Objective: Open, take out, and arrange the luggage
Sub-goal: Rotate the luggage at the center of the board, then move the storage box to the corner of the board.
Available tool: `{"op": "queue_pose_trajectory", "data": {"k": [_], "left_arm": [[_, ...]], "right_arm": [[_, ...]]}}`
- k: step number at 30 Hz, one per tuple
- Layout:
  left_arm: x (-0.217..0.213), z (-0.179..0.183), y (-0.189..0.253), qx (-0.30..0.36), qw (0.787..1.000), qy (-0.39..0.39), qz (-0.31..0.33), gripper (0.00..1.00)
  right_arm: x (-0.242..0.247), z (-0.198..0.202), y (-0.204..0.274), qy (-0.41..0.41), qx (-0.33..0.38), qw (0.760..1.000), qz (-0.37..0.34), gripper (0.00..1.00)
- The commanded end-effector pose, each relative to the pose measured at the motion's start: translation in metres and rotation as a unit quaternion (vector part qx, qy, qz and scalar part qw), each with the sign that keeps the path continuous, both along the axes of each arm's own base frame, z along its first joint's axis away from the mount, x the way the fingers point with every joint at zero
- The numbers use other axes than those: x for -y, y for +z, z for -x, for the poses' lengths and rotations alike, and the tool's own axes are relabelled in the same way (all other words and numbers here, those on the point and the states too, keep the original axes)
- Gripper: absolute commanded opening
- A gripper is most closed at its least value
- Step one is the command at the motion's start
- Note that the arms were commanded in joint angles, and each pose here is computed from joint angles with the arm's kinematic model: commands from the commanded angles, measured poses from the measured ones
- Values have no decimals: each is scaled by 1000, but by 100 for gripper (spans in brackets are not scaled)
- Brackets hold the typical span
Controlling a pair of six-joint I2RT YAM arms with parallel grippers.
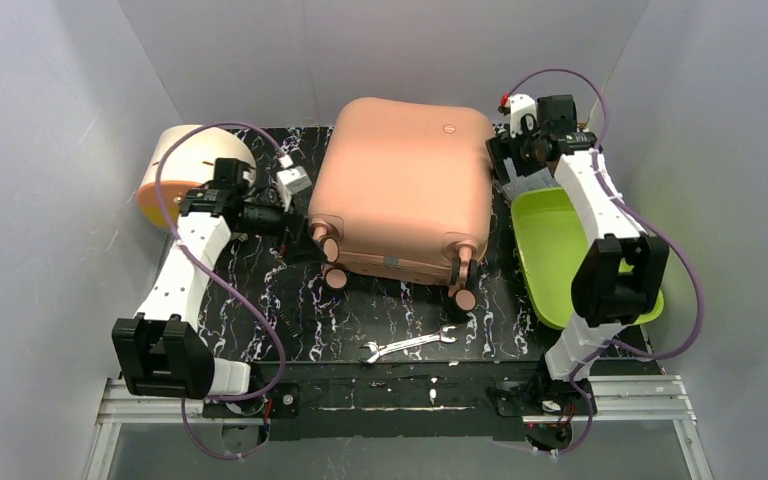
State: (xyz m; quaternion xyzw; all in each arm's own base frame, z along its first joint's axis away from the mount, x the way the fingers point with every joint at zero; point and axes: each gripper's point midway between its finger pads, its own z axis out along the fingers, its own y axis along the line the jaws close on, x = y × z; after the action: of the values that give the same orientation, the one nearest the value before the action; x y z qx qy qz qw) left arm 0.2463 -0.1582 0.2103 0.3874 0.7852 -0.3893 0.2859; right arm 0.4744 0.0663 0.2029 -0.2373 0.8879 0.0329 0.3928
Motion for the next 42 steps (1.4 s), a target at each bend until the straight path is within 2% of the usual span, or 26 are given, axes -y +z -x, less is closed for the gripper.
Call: {"op": "queue_pose_trajectory", "data": {"k": [1, 8, 11, 16, 19, 27, 40, 42], "left_arm": [[-10, 1, 49, 96, 987, -25, 124, 98], [-40, -31, 46, 190, 967, -14, 168, 98], [-44, -42, 34, 210, 965, -23, 155, 98], [-46, -52, 11, 240, 958, -49, 150, 89], [-49, -58, -1, 238, 959, -58, 140, 85], [-53, -68, -39, 236, 960, -95, 115, 64], [-41, -65, -71, 217, 958, -164, 95, 53], [-42, -63, -72, 216, 958, -167, 91, 48]], "right_arm": [[-60, 56, 24, 127, 20, 989, -70, 100], [-49, 106, 19, 154, 49, 985, -52, 100], [-44, 120, 11, 155, 50, 986, -48, 100], [-39, 133, -12, 149, 31, 987, -49, 100], [-36, 134, -18, 145, 26, 988, -56, 100], [-24, 133, -19, 128, 22, 988, -83, 100], [-14, 136, -29, 113, 9, 988, -105, 100], [-15, 136, -30, 114, 8, 988, -108, 100]]}}
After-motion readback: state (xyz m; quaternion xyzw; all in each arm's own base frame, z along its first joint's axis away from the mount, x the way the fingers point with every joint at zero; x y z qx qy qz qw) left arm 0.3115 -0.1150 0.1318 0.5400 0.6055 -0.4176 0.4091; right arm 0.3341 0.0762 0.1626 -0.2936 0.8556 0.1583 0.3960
